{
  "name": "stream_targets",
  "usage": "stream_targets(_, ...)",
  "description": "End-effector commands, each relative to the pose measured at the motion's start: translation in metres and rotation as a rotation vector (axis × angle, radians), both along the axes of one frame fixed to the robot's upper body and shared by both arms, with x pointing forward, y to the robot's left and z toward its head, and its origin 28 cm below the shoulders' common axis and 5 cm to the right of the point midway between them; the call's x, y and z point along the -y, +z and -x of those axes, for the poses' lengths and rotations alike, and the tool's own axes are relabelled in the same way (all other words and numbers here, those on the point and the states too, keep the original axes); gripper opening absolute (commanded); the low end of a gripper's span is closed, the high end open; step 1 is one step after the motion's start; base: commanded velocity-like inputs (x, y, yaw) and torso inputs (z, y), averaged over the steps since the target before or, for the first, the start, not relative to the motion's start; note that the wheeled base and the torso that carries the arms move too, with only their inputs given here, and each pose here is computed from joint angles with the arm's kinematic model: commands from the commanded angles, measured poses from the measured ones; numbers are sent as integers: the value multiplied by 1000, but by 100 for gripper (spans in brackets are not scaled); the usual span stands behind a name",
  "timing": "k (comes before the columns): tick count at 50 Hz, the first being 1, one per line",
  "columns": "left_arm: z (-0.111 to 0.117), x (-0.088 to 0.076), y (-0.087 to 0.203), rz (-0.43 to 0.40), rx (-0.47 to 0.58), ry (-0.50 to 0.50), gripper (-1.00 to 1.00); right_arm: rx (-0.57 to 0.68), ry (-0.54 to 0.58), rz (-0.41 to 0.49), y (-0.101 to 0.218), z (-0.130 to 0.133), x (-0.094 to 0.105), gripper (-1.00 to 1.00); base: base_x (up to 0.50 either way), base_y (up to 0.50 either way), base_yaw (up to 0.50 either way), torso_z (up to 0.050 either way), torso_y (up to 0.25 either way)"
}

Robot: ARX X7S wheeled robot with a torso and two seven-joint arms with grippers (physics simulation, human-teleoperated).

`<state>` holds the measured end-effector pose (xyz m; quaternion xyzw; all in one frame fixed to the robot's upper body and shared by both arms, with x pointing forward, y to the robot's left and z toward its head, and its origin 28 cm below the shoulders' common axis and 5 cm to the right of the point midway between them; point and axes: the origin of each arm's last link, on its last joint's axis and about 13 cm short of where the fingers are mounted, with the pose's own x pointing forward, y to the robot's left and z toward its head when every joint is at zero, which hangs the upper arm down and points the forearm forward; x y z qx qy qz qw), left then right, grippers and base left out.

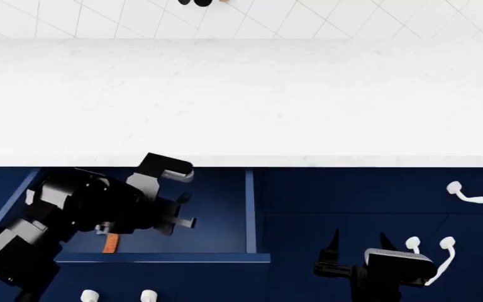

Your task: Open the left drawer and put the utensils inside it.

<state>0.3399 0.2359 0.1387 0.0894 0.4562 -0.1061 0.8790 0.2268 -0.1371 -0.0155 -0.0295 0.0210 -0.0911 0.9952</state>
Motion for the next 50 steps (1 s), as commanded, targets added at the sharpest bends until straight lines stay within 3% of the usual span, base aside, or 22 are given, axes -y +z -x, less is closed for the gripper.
stream_targets(1,-7,4,4,13,26,-26,-100,6,3,0,1,1,-1,100,0,0,0,0,0)
stream_targets(20,-6,3,0,27,8,-31,-100,6,3,0,1,1,-1,100,0,0,0,0,0)
stream_targets(21,-6,4,0,28,6,-34,100,6,3,0,1,1,-1,100,0,0,0,0,0)
stream_targets(38,-2,5,3,31,7,-52,100,6,2,0,1,1,-1,100,0,0,0,0,0)
stream_targets(50,11,6,21,29,65,-64,100,6,2,0,1,1,-1,100,0,0,0,0,0)
